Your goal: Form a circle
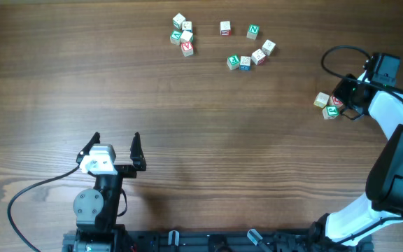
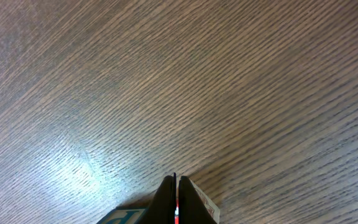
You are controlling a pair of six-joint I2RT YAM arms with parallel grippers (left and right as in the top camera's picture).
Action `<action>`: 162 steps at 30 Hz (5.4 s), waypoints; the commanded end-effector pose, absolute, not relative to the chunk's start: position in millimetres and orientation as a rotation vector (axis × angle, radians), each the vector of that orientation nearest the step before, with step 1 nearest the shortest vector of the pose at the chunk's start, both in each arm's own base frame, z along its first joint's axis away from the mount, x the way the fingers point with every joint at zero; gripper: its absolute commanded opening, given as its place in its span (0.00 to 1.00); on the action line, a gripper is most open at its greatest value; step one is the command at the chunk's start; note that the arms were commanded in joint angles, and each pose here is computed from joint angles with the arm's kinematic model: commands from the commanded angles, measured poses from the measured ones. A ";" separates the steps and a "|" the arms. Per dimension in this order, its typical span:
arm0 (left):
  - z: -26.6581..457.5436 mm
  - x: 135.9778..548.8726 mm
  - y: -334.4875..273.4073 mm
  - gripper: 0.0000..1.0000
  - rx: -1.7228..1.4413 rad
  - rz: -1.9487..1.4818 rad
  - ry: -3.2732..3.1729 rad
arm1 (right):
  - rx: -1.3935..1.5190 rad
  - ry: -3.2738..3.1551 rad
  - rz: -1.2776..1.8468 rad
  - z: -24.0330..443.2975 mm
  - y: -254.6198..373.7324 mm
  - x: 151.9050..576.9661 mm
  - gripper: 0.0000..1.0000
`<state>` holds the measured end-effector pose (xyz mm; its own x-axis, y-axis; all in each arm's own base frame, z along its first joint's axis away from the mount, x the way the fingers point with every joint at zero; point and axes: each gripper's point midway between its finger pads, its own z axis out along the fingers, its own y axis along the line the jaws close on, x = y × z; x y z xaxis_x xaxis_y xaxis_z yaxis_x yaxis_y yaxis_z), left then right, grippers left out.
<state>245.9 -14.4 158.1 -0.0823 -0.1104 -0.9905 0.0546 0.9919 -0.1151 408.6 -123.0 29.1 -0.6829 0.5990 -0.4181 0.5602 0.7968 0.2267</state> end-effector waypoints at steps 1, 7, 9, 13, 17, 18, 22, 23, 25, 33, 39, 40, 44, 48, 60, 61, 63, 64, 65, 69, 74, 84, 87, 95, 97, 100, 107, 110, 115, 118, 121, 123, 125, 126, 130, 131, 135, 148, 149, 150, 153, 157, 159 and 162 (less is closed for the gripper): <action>156.6 245.5 -18.2 1.00 -0.032 -0.158 1.647 | 0.829 2.535 0.160 21.1 -114.1 409.7 0.04; 156.6 245.5 -18.2 1.00 -0.032 -0.158 1.647 | 0.831 2.534 0.158 21.1 -114.4 409.7 0.04; 156.6 245.5 -18.2 1.00 -0.032 -0.158 1.647 | 0.851 2.524 0.139 21.4 -117.6 409.8 0.04; 156.6 245.5 -18.2 1.00 -0.032 -0.158 1.647 | 0.906 2.459 0.085 28.2 -131.2 417.0 0.04; 156.6 245.5 -18.2 1.00 -0.032 -0.158 1.647 | 0.876 2.423 0.137 44.3 -130.0 432.5 0.04; 156.6 245.5 -18.2 1.00 -0.032 -0.158 1.647 | 0.859 2.424 0.182 45.4 -124.4 434.8 0.04; 156.6 245.5 -18.2 1.00 -0.032 -0.158 1.647 | 0.658 2.431 0.413 59.0 -91.0 445.3 0.04; 156.6 245.5 -18.2 1.00 -0.032 -0.158 1.647 | 0.658 2.433 0.415 60.1 -90.5 444.4 0.04; 156.6 245.5 -18.2 1.00 -0.032 -0.158 1.647 | 0.640 2.447 0.427 60.1 -87.4 441.7 0.04; 156.6 245.5 -18.2 1.00 -0.032 -0.158 1.647 | 0.508 2.487 0.807 70.6 -10.9 436.0 0.05; 156.6 245.5 -18.2 1.00 -0.032 -0.158 1.647 | 0.451 2.528 0.584 63.7 12.9 448.8 0.05; 156.6 245.5 -18.2 1.00 -0.032 -0.158 1.647 | 0.504 2.538 0.519 60.9 5.6 448.2 0.05; 156.6 245.5 -18.2 1.00 -0.032 -0.158 1.647 | 0.566 2.521 0.367 64.6 -15.0 453.5 0.04; 156.6 245.5 -18.2 1.00 -0.032 -0.158 1.647 | 0.675 2.472 0.191 68.6 -41.8 458.1 0.05; 156.6 245.5 -18.2 1.00 -0.032 -0.158 1.647 | 0.744 2.513 0.029 57.8 -60.7 441.8 0.05; 156.6 245.5 -18.2 1.00 -0.032 -0.158 1.647 | 0.741 2.519 0.026 55.6 -60.7 441.4 0.05; 156.6 245.5 -18.2 1.00 -0.032 -0.158 1.647 | 0.749 2.531 0.002 48.1 -63.2 440.2 0.05; 156.6 245.5 -18.2 1.00 -0.032 -0.158 1.647 | 0.749 2.532 0.003 47.6 -63.1 440.2 0.04; 156.6 245.5 -18.2 1.00 -0.032 -0.158 1.647 | 0.749 2.532 0.004 47.4 -63.0 440.3 0.05; 156.6 245.5 -18.2 1.00 -0.032 -0.158 1.647 | 0.672 2.527 0.084 63.4 -51.9 447.7 0.04; 156.6 245.5 -18.2 1.00 -0.032 -0.158 1.647 | 0.767 2.483 0.084 136.9 -51.3 405.5 0.04; 156.6 245.5 -18.2 1.00 -0.032 -0.158 1.647 | 1.431 2.463 -0.051 71.9 -60.1 309.0 0.04; 156.6 245.5 -18.2 1.00 -0.032 -0.158 1.647 | 1.554 2.432 -0.016 50.3 -53.8 296.3 0.04; 156.6 245.5 -18.2 1.00 -0.032 -0.158 1.647 | 1.602 2.265 -0.039 40.7 -74.4 308.0 0.04; 156.6 245.5 -18.2 1.00 -0.032 -0.158 1.647 | 1.649 2.240 -0.050 29.6 -80.7 301.6 0.04; 156.6 245.5 -18.2 1.00 -0.032 -0.158 1.647 | 1.714 2.184 -0.017 19.5 -86.2 298.0 0.04; 156.6 245.5 -18.2 1.00 -0.032 -0.158 1.647 | 1.579 2.232 -0.003 17.8 -87.7 312.9 0.04; 156.6 245.5 -18.2 1.00 -0.032 -0.158 1.647 | 1.520 2.270 0.016 14.7 -85.2 318.5 0.04; 156.6 245.5 -18.2 1.00 -0.032 -0.158 1.647 | 1.527 2.272 0.004 11.8 -86.1 317.3 0.04; 156.6 245.5 -18.2 1.00 -0.032 -0.158 1.647 | 1.520 2.262 0.012 13.0 -86.5 320.4 0.04; 156.6 245.5 -18.2 1.00 -0.032 -0.158 1.647 | 1.520 2.263 0.017 11.0 -86.0 321.8 0.04; 156.6 245.5 -18.2 1.00 -0.032 -0.158 1.647 | 1.517 2.265 0.029 8.7 -85.0 324.1 0.04; 156.6 245.5 -18.2 1.00 -0.032 -0.158 1.647 | 1.517 2.265 0.035 8.3 -84.3 324.9 0.04; 156.6 245.5 -18.2 1.00 -0.032 -0.158 1.647 | 1.517 2.265 0.035 8.3 -84.3 324.9 0.04; 156.6 245.5 -18.2 1.00 -0.032 -0.158 1.647 | 1.514 2.263 0.038 8.7 -84.4 325.8 0.04; 156.6 245.5 -18.2 1.00 -0.032 -0.158 1.647 | 1.514 2.263 0.038 8.7 -84.2 325.8 0.04; 156.6 245.5 -18.2 1.00 -0.032 -0.158 1.647 | 1.502 2.258 0.047 9.8 -84.1 328.8 0.04; 156.6 245.5 -18.2 1.00 -0.032 -0.158 1.647 | 1.474 2.259 0.054 11.4 -84.1 332.6 0.04; 156.6 245.5 -18.2 1.00 -0.032 -0.158 1.647 | 1.474 2.259 0.054 11.4 -84.1 332.6 0.04; 156.6 245.5 -18.2 1.00 -0.032 -0.158 1.647 | 1.474 2.259 0.055 11.4 -84.0 332.6 0.04; 156.6 245.5 -18.2 1.00 -0.032 -0.158 1.647 | 1.473 2.259 0.055 11.5 -84.1 332.7 0.04; 156.6 245.5 -18.2 1.00 -0.032 -0.158 1.647 | 1.471 2.252 0.059 12.3 -84.4 334.4 0.04; 156.6 245.5 -18.2 1.00 -0.032 -0.158 1.647 | 1.471 2.251 0.059 12.3 -84.5 334.6 0.04; 156.6 245.5 -18.2 1.00 -0.032 -0.158 1.647 | 1.472 2.252 0.059 12.2 -84.4 334.3 0.04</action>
